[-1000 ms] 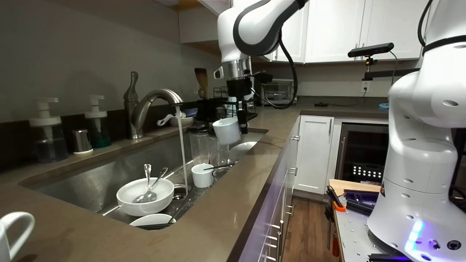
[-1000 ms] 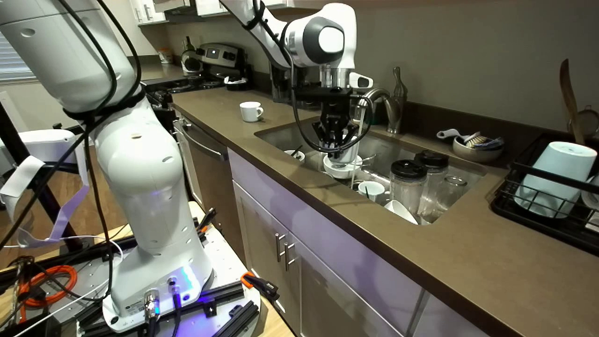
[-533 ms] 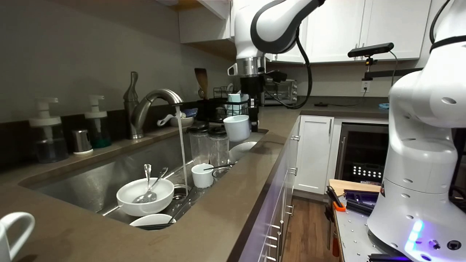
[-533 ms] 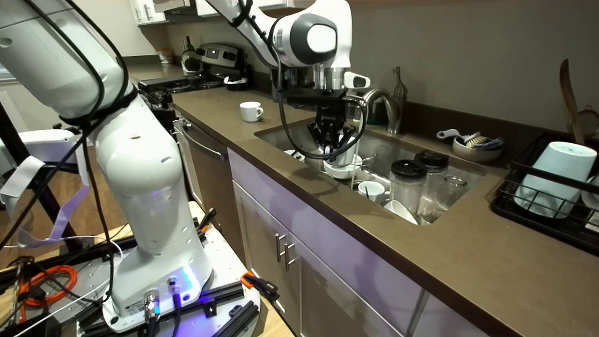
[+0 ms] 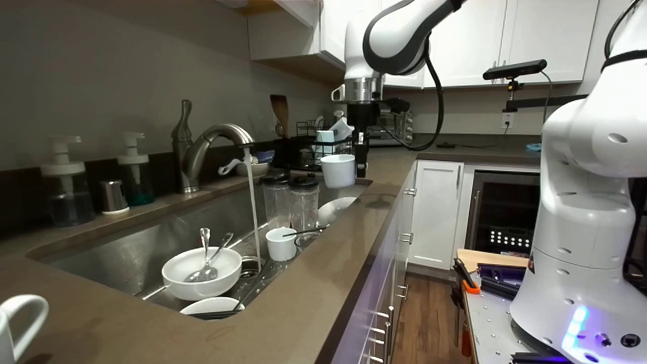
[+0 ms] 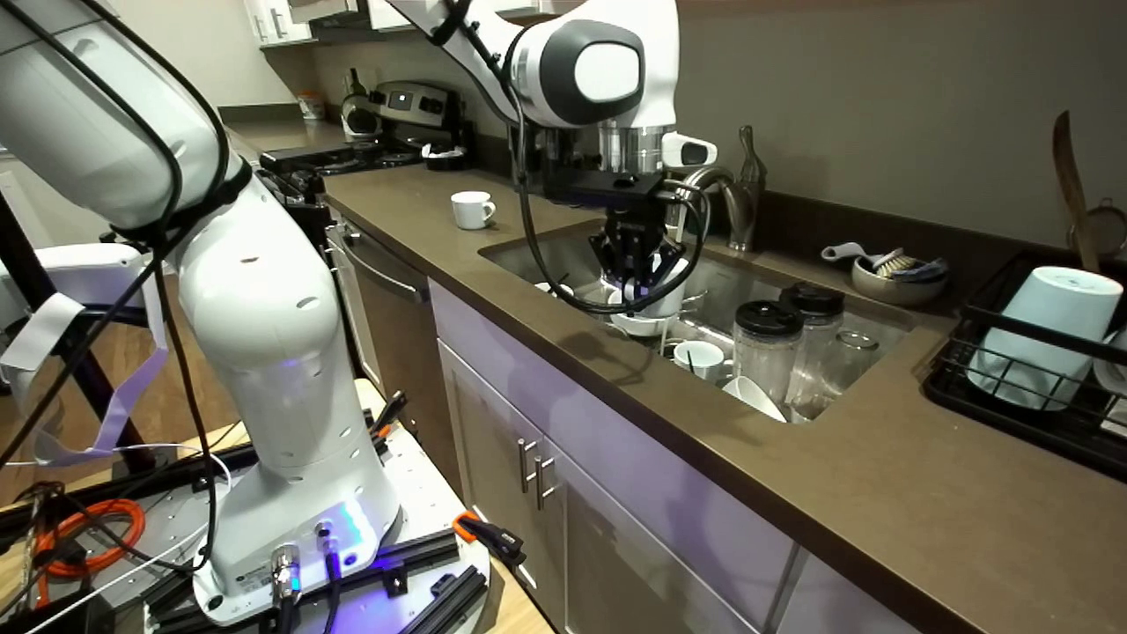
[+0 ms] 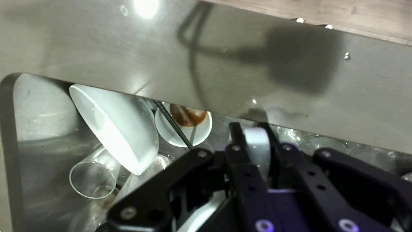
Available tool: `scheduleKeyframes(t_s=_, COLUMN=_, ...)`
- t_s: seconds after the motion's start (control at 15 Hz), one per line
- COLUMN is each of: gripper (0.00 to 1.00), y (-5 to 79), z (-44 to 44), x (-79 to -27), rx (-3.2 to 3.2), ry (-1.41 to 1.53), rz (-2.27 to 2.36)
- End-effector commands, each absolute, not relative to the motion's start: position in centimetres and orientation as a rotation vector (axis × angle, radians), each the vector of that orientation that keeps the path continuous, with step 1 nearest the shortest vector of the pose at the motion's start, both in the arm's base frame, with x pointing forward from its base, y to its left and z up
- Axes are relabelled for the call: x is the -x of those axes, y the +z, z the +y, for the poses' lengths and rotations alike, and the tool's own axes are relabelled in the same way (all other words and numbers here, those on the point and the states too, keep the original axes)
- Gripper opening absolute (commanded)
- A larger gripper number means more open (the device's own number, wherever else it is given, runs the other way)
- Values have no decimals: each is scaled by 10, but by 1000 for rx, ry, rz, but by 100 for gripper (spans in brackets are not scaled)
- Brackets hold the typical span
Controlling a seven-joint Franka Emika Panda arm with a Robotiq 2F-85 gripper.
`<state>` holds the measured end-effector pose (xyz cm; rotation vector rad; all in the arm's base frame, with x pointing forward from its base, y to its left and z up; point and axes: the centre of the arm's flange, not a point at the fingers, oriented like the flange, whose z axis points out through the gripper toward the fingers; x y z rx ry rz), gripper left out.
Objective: Fill one of the mugs on the left side of the sink with water and then put it on the right side of the sink
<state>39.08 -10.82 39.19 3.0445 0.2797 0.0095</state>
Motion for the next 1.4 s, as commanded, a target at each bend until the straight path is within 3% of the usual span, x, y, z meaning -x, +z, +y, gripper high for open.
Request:
scheduleKeyframes(t_s=0.0, gripper=16, y=392, z=-108, x=-391, rx=-3044, ry=10, rz=281)
scheduleKeyframes(t_s=0.07, gripper=16, y=392, z=-108, x=-391, rx=-3044, ry=10, rz=281)
scheduleKeyframes(t_s=0.13, gripper=5, y=392, z=-108, x=-391, rx=-3044, ry=10, rz=281)
scheduleKeyframes(t_s=1.0, gripper=5, y=407, z=-38, x=-482, rx=-2826, ry=-274, rz=337)
scheduleKeyframes(t_s=1.33, gripper=5, y=399, z=-11, x=-492, rx=-2669, ry=-379, rz=288)
